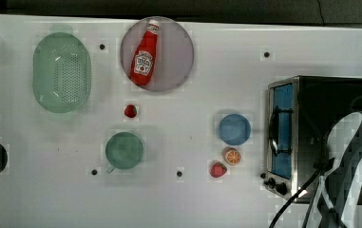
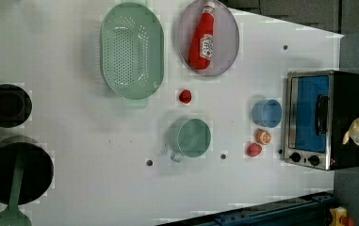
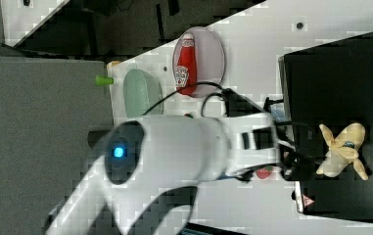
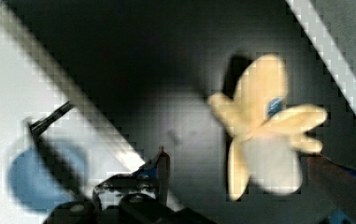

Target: Pick banana from table and place on oven.

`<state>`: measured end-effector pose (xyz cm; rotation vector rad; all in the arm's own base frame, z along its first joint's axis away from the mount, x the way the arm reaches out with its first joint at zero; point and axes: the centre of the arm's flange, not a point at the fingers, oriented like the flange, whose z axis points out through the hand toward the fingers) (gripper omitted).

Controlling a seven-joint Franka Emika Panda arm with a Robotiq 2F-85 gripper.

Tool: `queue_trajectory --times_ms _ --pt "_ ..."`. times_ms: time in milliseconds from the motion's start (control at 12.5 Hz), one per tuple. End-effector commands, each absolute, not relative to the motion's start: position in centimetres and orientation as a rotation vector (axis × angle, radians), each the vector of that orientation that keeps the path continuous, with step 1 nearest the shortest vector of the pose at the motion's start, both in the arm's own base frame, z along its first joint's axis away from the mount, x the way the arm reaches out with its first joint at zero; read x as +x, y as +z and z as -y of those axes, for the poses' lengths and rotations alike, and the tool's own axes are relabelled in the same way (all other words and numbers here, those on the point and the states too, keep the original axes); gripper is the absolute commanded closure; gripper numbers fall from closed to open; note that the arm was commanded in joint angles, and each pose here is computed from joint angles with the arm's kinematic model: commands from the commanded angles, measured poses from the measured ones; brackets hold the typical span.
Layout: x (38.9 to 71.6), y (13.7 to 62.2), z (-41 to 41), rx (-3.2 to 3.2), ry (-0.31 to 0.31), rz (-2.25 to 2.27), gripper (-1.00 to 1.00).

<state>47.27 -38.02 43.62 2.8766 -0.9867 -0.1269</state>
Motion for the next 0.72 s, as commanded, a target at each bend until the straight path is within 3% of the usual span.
queue_trajectory --times_ms 80,320,560,720 --pt "51.2 52.8 28.7 2.979 0.057 0.923 -1.00" --pt "52.4 57.3 18.8 3.002 0.060 1.027 -1.00" --pt "50.7 60.6 10.2 2.901 -0.059 1.204 -1.00" --pt "49.2 62.2 5.8 2.851 -0.098 1.263 -1.00"
